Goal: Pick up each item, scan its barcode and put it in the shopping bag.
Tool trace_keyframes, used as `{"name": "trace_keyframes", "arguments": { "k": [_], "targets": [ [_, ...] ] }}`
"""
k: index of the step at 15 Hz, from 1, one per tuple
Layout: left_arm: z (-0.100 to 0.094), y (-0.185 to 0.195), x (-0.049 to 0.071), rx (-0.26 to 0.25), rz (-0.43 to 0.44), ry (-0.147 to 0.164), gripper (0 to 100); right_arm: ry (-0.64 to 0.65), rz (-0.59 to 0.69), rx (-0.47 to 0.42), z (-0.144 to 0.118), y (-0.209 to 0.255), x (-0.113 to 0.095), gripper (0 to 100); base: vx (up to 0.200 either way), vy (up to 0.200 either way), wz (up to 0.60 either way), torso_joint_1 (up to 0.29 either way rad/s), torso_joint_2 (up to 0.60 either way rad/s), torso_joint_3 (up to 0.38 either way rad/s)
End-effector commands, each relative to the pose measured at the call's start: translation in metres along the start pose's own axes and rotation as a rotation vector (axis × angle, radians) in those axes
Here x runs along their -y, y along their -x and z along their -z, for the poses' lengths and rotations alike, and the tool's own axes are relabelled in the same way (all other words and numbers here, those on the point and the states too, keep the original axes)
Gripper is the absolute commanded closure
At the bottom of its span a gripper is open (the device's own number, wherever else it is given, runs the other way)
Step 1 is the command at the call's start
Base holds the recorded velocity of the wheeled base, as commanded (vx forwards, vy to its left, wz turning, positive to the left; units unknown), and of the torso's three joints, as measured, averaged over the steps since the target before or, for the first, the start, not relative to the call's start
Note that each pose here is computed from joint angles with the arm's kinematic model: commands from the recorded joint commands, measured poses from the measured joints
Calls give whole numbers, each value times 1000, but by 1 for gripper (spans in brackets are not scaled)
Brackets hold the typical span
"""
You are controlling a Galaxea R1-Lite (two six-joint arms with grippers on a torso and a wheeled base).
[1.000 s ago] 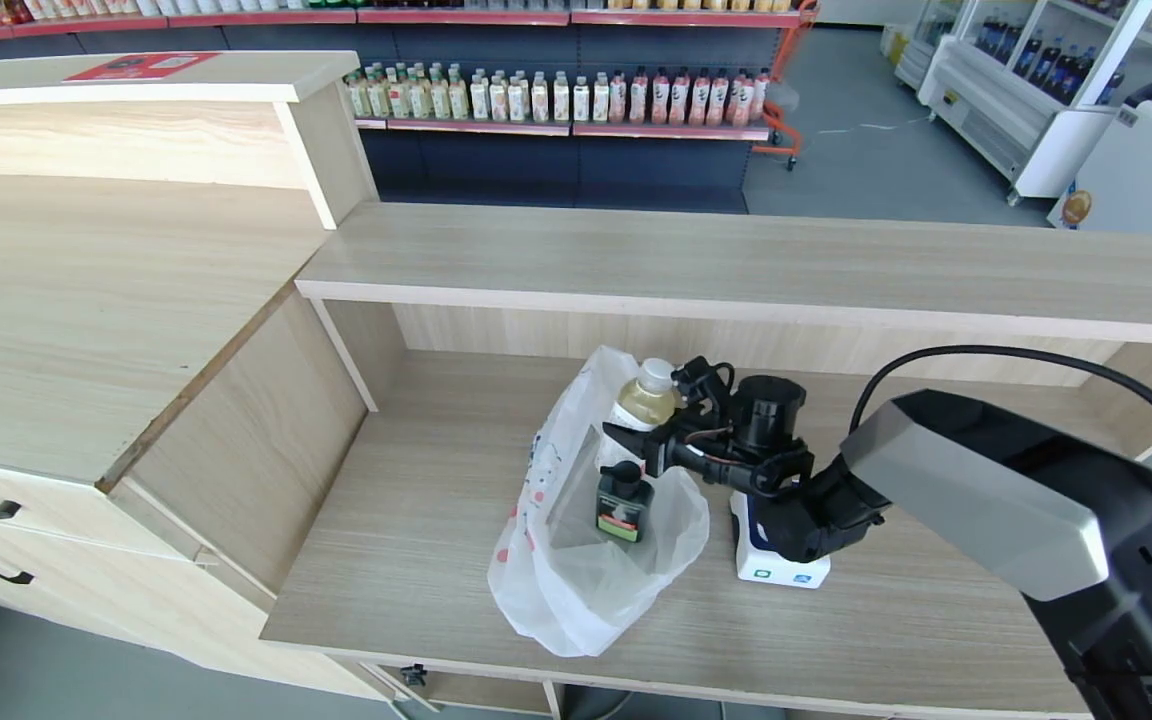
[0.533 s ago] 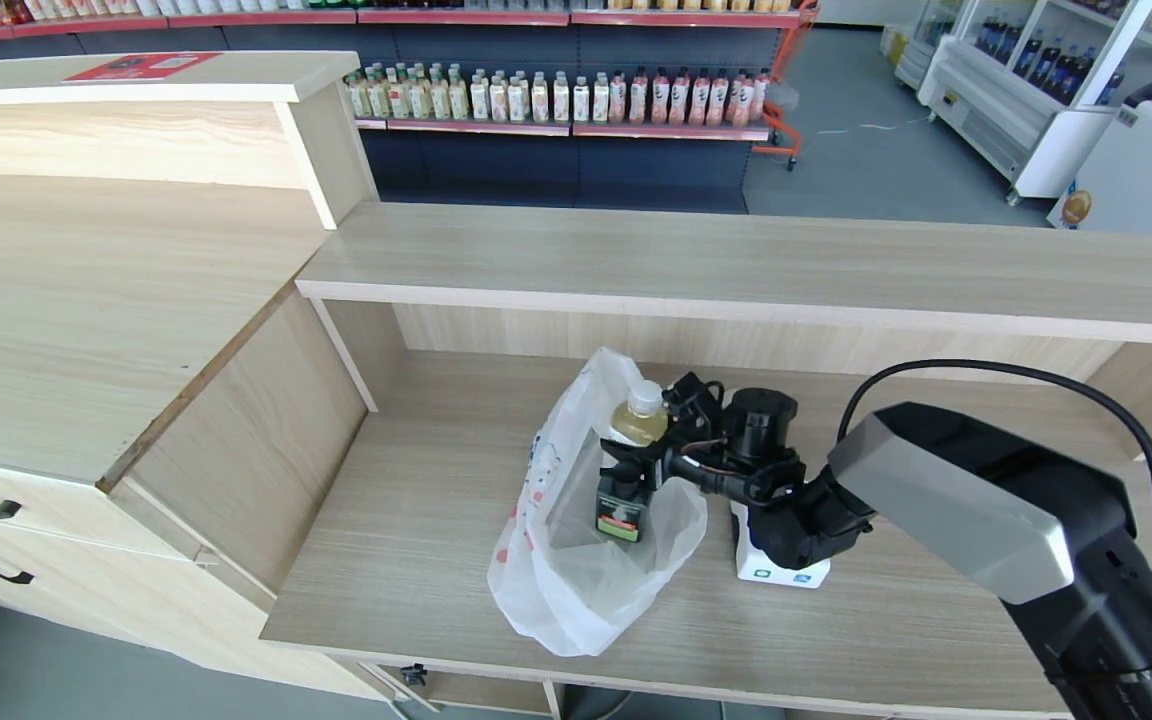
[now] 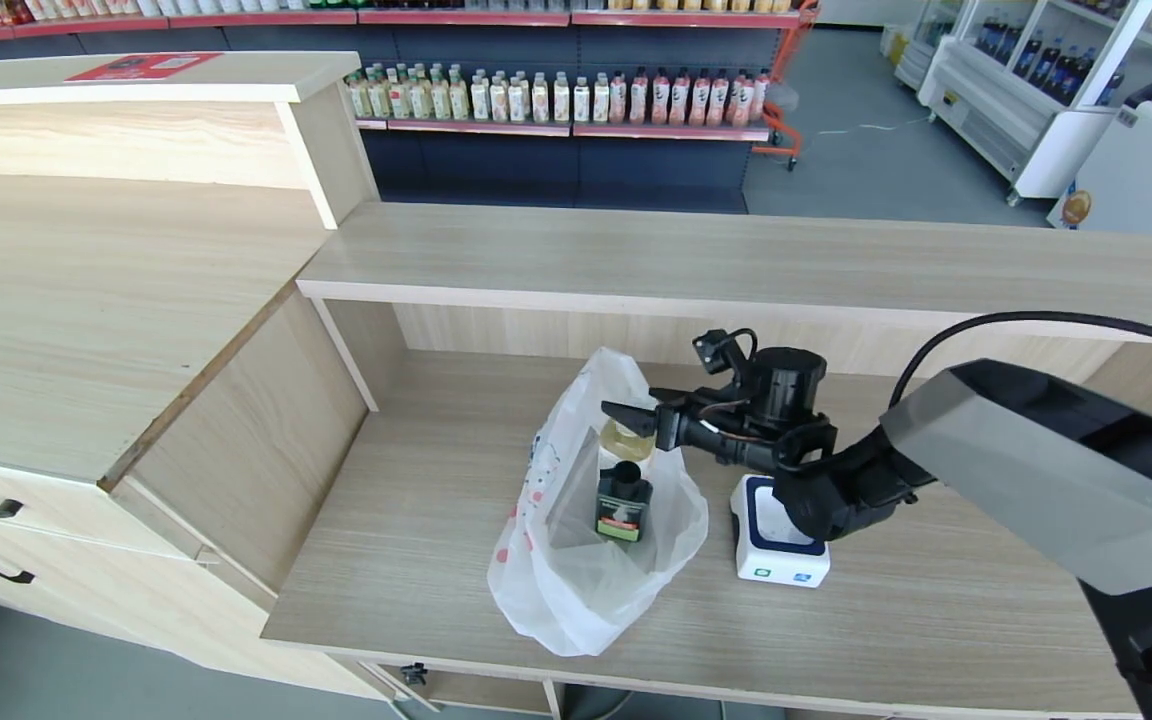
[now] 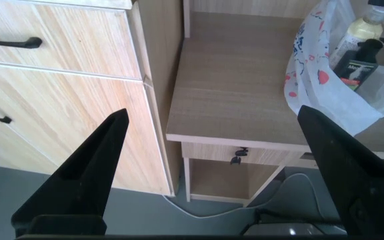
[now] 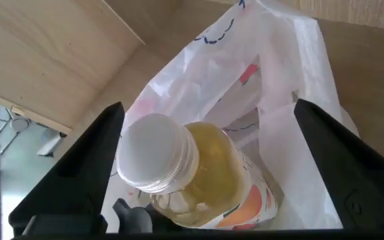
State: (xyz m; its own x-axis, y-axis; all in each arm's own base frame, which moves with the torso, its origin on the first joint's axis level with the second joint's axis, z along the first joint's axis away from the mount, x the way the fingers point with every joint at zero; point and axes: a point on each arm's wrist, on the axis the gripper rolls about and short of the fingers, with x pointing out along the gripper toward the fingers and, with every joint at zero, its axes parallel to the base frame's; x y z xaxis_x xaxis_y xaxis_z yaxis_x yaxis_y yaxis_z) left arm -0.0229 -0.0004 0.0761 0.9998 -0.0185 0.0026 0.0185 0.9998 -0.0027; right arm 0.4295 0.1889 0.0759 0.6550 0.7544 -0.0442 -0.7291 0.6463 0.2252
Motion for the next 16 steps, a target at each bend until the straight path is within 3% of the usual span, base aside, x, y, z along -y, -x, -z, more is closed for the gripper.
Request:
{"name": "trace_keyframes", "arguments": {
  "k": [1,4,7,9,11,13,16],
  "targets": [
    [0,0,0,1,0,0,0,-39,26,8,-41,41,-15,0,0,0,0,0,0,0],
    [0,0,0,1,0,0,0,-66,56,-42,-58,103,-38,0,0,0,0,0,0,0],
    [0,0,0,1,0,0,0,-72,86,-43,-81,214,-98,0,0,0,0,0,0,0],
    [0,0,0,1,0,0,0,-50,140,-55,-77,272,-129,0,0,0,0,0,0,0],
    [0,0,0,1,0,0,0,67,379,-114,-57,321,-147,0,0,0,0,0,0,0],
    [0,0,0,1,0,0,0,86,649,-118,-27,362,-163,0,0,0,0,0,0,0],
    [0,0,0,1,0,0,0,122,759,-10,20,404,-181,0,0,0,0,0,0,0]
  ]
}}
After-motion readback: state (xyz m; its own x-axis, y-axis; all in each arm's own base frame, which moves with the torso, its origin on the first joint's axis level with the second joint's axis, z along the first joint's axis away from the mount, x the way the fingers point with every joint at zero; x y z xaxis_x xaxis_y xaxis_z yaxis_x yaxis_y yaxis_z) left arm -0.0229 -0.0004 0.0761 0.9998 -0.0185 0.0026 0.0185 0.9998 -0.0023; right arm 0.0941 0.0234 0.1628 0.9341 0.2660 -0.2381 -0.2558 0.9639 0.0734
